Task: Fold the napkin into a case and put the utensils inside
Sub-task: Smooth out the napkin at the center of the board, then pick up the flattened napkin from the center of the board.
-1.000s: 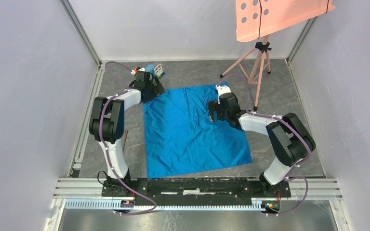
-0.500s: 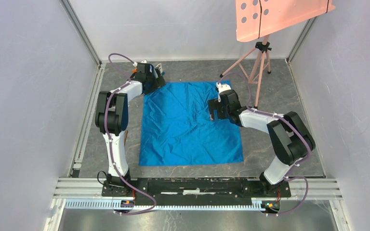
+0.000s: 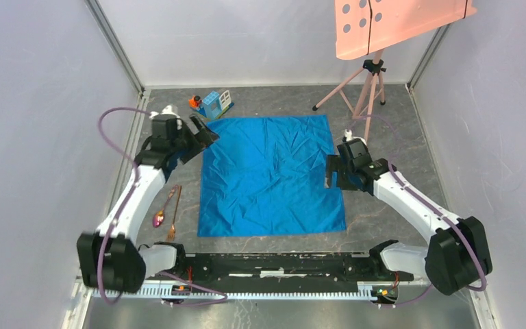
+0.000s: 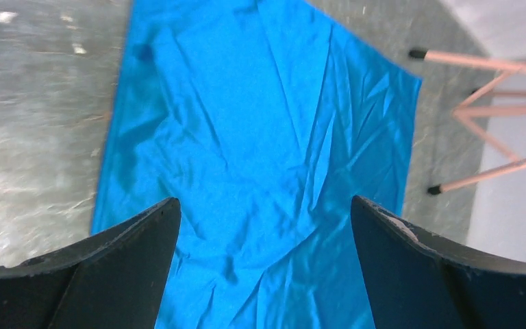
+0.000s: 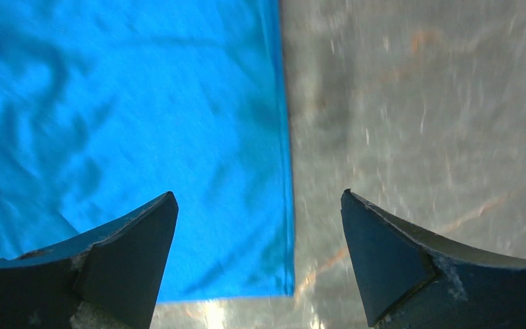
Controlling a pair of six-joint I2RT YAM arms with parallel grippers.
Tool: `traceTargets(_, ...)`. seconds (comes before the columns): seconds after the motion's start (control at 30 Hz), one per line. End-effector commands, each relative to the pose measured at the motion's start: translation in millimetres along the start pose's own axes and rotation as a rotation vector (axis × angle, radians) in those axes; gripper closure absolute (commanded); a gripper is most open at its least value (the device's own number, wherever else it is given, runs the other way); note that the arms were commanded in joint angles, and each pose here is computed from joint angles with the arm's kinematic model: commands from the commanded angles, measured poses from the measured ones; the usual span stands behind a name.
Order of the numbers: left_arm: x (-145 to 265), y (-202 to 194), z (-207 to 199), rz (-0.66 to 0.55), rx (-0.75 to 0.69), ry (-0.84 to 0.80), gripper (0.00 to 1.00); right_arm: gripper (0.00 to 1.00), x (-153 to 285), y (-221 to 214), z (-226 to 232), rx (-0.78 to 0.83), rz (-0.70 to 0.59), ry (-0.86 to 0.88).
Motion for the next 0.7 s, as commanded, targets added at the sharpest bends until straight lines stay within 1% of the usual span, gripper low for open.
traceTargets(0.0,51,-5,25,-0.041,0.163,-0.024,0.00,0.05,11,-62,-9,-0.096,0.246,0.017)
traceTargets(0.07,66,-9,33,-0.048,0.156,-0.044,0.00,0.02,10,-74,-9,-0.104,0.291,0.026)
traceTargets(0.17,80,-21,36,-0.002,0.110,-0.053,0.00,0.02,8,-94,-8,-0.180,0.342,0.037)
traceTargets(0.2,83,-26,36,0.021,0.102,-0.064,0.00,0.04,8,-99,-7,-0.206,0.351,0.042)
traceTargets(0.3,87,-39,38,0.067,0.087,-0.104,0.00,0.18,10,-107,-11,-0.258,0.369,-0.007)
traceTargets(0.33,88,-43,41,0.065,0.087,-0.101,0.00,0.24,11,-107,-13,-0.271,0.374,-0.026)
traceTargets(0.43,89,-51,49,0.039,0.105,-0.083,0.00,0.37,12,-116,-14,-0.331,0.390,-0.045)
traceTargets(0.5,89,-56,51,0.036,0.117,-0.091,0.02,0.40,9,-119,-13,-0.357,0.380,-0.039)
traceTargets(0.67,87,-69,54,0.059,0.120,-0.071,0.08,0.42,6,-111,-14,-0.375,0.369,-0.091)
Point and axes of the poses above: each gripper's point midway between its finger pads, its own x axis back along the fingers, its own z axis along the line the jaws close on, y = z × x, the point moved 6 cm from there along x, back along the fingers, and after that the axes turned 5 degrees about x, right-handed, at the moved point
